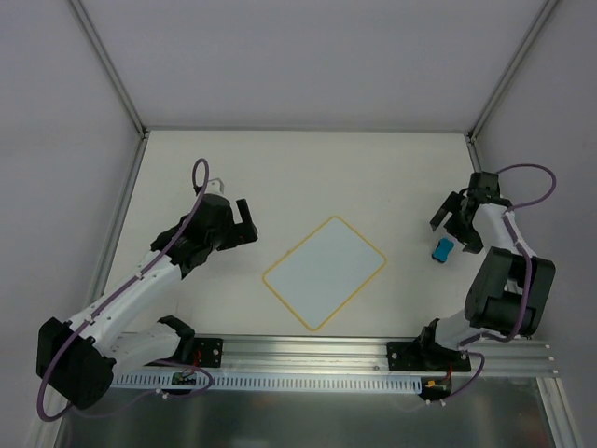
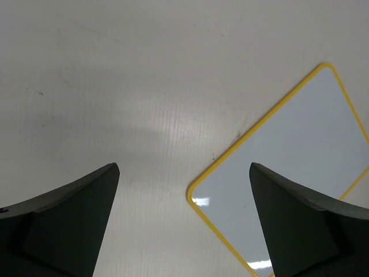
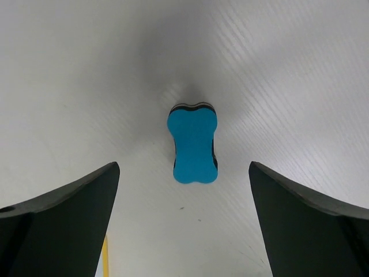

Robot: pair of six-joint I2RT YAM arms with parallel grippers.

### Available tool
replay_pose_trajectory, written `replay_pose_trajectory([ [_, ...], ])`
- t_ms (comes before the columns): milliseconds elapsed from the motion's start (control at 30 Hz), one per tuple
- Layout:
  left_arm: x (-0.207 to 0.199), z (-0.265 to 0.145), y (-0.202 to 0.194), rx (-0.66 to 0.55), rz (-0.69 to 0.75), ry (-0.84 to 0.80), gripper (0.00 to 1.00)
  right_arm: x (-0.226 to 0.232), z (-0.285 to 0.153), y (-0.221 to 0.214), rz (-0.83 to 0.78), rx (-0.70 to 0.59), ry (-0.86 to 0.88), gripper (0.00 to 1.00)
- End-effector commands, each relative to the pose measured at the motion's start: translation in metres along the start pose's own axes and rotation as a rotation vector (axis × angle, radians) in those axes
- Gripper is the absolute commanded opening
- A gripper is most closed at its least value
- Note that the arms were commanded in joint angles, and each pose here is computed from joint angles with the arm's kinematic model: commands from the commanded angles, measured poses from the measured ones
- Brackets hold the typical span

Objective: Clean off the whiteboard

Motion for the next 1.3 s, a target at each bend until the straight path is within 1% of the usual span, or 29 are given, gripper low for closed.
replay_pose_trajectory([
  [0,-0.004,-0.013,0.02,-0.061,0.024,-0.012,0.99,-0.003,-0.053,0.022,-0.018,-0.139,0.04,0.99],
  [33,-0.006,-0.016,0.025,-0.074,0.022,-0.017,0.99,-0.004,-0.062,0.025,-0.019,-0.163,0.046,0.99],
  [67,-0.004,-0.019,0.027,-0.079,0.025,-0.01,0.99,-0.004,-0.084,0.034,-0.022,-0.232,0.06,0.99],
  [133,-0.007,-0.027,0.04,-0.112,0.037,-0.013,0.99,-0.004,-0.109,0.038,-0.045,-0.299,0.084,0.99],
  [167,-0.006,-0.034,0.043,-0.123,0.043,-0.01,0.99,-0.005,-0.136,0.044,-0.046,-0.387,0.097,0.99],
  [233,-0.011,-0.048,0.06,-0.182,0.074,-0.013,0.99,-0.006,-0.163,0.046,-0.069,-0.471,0.12,0.99],
  [267,-0.01,-0.056,0.065,-0.202,0.085,-0.009,0.99,-0.009,-0.19,0.047,-0.08,-0.562,0.124,0.99],
  [300,-0.008,-0.063,0.074,-0.24,0.111,0.006,0.99,-0.011,-0.203,0.046,-0.08,-0.606,0.124,0.99],
  [367,-0.012,-0.085,0.091,-0.31,0.125,-0.011,0.99,-0.007,-0.229,0.044,-0.114,-0.688,0.17,0.99],
  [400,-0.013,-0.097,0.101,-0.354,0.146,-0.005,0.99,-0.009,-0.254,0.041,-0.121,-0.768,0.183,0.99],
  [500,-0.012,-0.129,0.118,-0.452,0.174,-0.026,0.99,-0.013,-0.286,0.033,-0.154,-0.878,0.177,0.99],
  [533,-0.013,-0.143,0.127,-0.497,0.171,-0.029,0.99,-0.016,-0.304,0.024,-0.163,-0.942,0.172,0.99],
  [600,-0.01,-0.168,0.135,-0.562,0.175,-0.053,0.99,-0.017,-0.318,0.014,-0.182,-1.001,0.173,0.99],
  [633,-0.009,-0.181,0.14,-0.595,0.17,-0.065,0.99,-0.019,-0.331,0.004,-0.188,-1.052,0.18,0.99],
  [767,0.004,-0.224,0.146,-0.706,0.167,-0.109,0.99,-0.022,-0.356,-0.015,-0.224,-1.16,0.174,0.99],
  [800,0.008,-0.23,0.146,-0.722,0.18,-0.105,0.99,-0.022,-0.36,-0.02,-0.239,-1.177,0.182,0.99],
  [867,0.017,-0.244,0.146,-0.765,0.171,-0.108,0.99,-0.031,-0.369,-0.03,-0.237,-1.225,0.144,0.99],
  [1100,0.042,-0.275,0.138,-0.856,0.148,-0.136,0.99,-0.042,-0.387,-0.054,-0.281,-1.347,0.14,0.99],
  [1267,0.053,-0.288,0.134,-0.893,0.126,-0.153,0.99,-0.046,-0.386,-0.063,-0.287,-1.372,0.135,0.99],
])
Point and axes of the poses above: each gripper's point midway between its finger pads, its own z axis out along the fingers, its own x axis along the line the jaws close on, y = z × x, the point moved 4 cm from there along -z, back along the fingers, and after that the axes turned 15 degrees about -z, right-handed, at the moved point
